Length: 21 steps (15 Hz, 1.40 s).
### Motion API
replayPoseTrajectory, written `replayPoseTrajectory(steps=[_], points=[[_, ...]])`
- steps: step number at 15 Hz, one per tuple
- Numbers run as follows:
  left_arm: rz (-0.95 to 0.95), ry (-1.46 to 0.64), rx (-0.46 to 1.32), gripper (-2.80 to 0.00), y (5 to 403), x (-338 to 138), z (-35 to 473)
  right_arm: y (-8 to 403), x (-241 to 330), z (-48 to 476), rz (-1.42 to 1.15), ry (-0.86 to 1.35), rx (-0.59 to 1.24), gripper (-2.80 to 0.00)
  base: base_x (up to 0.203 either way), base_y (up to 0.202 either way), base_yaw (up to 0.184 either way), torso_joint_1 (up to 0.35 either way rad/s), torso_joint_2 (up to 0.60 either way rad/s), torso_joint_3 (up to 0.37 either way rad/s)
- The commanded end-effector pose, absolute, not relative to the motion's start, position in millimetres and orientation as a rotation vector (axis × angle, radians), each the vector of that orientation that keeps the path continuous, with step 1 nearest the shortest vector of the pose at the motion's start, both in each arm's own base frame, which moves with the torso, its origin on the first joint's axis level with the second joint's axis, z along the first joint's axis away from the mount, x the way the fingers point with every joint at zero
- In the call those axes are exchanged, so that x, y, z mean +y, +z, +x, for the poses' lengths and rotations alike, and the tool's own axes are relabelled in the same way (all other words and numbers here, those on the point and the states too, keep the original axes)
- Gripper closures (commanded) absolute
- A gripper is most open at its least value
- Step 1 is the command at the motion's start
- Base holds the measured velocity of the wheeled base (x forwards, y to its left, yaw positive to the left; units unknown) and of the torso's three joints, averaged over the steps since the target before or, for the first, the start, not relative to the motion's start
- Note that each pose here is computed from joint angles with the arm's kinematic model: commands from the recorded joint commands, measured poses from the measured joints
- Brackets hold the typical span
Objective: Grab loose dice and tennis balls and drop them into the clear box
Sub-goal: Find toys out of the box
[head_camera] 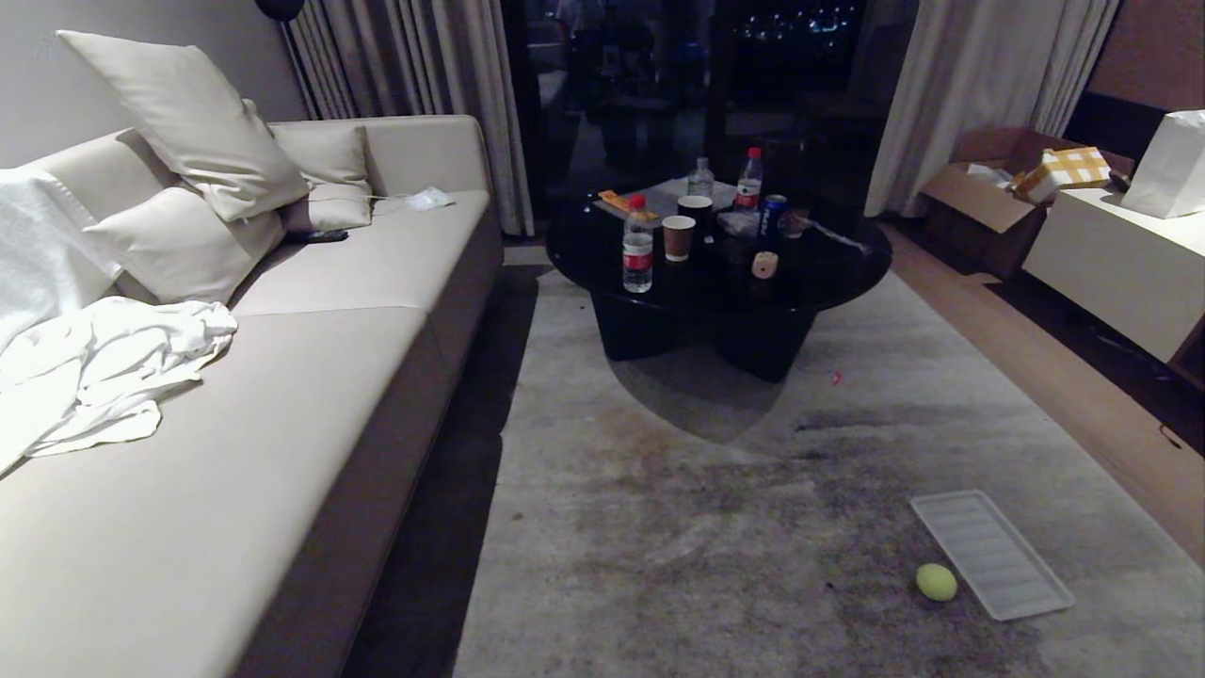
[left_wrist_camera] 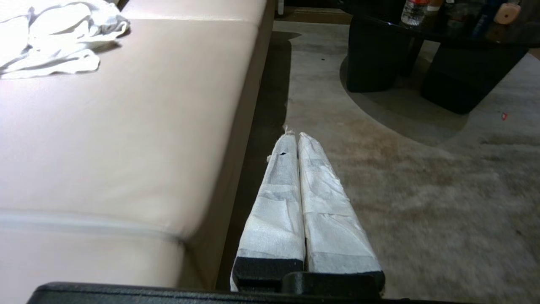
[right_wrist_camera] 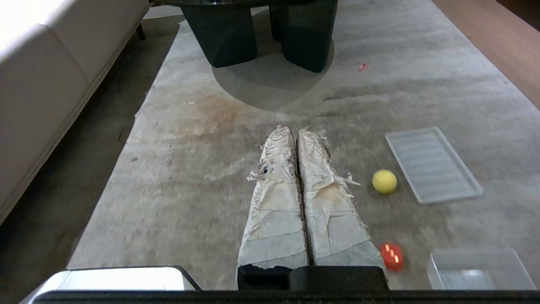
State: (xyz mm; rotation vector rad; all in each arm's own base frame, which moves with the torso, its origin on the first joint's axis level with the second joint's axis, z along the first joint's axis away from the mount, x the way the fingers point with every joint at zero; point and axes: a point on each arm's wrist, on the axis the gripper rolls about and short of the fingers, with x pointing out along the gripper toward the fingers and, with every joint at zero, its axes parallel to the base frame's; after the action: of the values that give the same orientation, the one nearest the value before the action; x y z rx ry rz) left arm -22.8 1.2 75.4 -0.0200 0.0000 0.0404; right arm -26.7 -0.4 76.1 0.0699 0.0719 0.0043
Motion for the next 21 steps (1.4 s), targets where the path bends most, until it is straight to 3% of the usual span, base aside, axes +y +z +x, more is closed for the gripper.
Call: replayPoseTrajectory(steps=[1, 5, 13, 21], points=[[-0.018, 0.041, 0.003, 0.00, 75.1, 1.2, -22.6, 76.1, -0.4, -26.6, 0.071, 0.005, 0.074, 0.00, 0.185, 0.000, 0.002, -0.001, 0.01, 0.002], [-0.014, 0.040, 0.003, 0.00, 75.1, 1.2, -22.6, 76.1, -0.4, -26.6, 0.070, 0.005, 0.074, 0.00, 0.163, 0.000, 0.000, 0.004, 0.00, 0.004], [-0.014, 0.040, 0.003, 0.00, 75.1, 1.2, -22.6, 76.1, -0.4, -26.6, 0.070, 0.005, 0.074, 0.00, 0.000, 0.000, 0.000, 0.000, 0.00, 0.000], [-0.015, 0.040, 0.003, 0.00, 75.1, 1.2, -22.6, 76.1, -0.4, -26.6, 0.073, 0.005, 0.074, 0.00, 0.000, 0.008, -0.143, 0.000, 0.01, 0.002]])
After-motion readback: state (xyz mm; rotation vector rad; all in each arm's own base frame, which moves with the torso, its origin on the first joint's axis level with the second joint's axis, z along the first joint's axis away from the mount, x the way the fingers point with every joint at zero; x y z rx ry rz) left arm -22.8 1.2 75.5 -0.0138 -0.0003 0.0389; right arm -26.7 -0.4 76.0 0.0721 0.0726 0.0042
